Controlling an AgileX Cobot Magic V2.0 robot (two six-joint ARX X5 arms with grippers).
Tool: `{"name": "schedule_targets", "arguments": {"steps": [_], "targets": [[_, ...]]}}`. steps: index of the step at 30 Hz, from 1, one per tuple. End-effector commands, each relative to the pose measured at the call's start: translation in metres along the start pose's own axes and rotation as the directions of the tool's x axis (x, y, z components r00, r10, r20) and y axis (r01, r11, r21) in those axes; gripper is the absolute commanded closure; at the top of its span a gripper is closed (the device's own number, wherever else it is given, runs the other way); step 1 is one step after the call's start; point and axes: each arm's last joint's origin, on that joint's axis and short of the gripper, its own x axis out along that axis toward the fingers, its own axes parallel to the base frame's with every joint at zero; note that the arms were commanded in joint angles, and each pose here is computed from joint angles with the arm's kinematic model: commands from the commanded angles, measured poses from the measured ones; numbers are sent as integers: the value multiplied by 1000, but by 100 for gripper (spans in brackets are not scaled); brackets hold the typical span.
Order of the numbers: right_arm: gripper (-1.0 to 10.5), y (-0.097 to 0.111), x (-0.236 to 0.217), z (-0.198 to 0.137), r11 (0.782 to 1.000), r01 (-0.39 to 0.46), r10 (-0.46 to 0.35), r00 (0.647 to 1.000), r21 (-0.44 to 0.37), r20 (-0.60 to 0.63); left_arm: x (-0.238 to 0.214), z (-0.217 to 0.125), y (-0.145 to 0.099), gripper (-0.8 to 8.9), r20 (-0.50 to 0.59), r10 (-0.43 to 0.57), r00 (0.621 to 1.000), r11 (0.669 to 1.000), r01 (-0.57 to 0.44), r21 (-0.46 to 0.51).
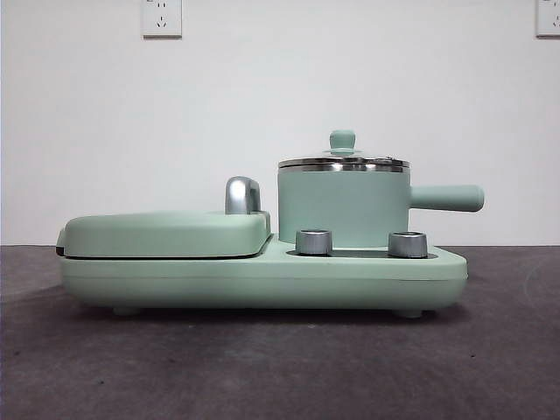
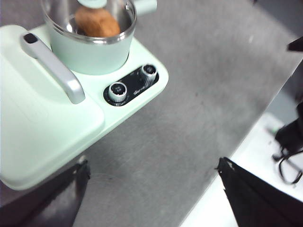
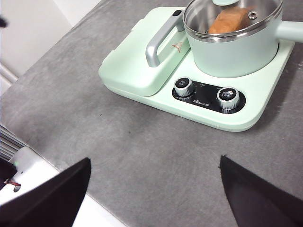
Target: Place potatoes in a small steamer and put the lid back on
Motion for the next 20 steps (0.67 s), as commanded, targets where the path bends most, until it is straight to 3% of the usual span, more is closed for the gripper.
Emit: {"name": "schedule_targets", "arguments": {"steps": [1,3,5,7,8,10,11,20], "targets": [[514,2,-1,3,1000,-15,16,1000,-23,18,-15,-25,-2,380,95,11,995,997,-4,-73],[514,2,-1,3,1000,-19,19,999,-25,25,-21,-43,-1,390,136,37,990,996,-26,-86],[514,2,-2,4,999,-24,25,999,-26,33,-25,-58,0,490,153,55,987,994,-40,-99],[526,3,-2,5,999,-28,29,999,-29,40,-30,-69,-1,678,162,56,985,994,-39,-104],[594,3,-2,5,999,-38,39,999,-29,38,-32,-72,-1,799,163,56,985,994,-40,-103],[974,4,-2,5,997,-62,63,998,-41,30,-37,-76,-2,799,173,56,983,994,-39,-101],[915,4,-2,5,996,-65,67,997,-56,30,-39,-77,-2,799,179,55,982,994,-38,-99],[930,4,-2,5,997,-65,67,997,-52,35,-40,-77,-3,787,186,53,981,995,-36,-97]]}}
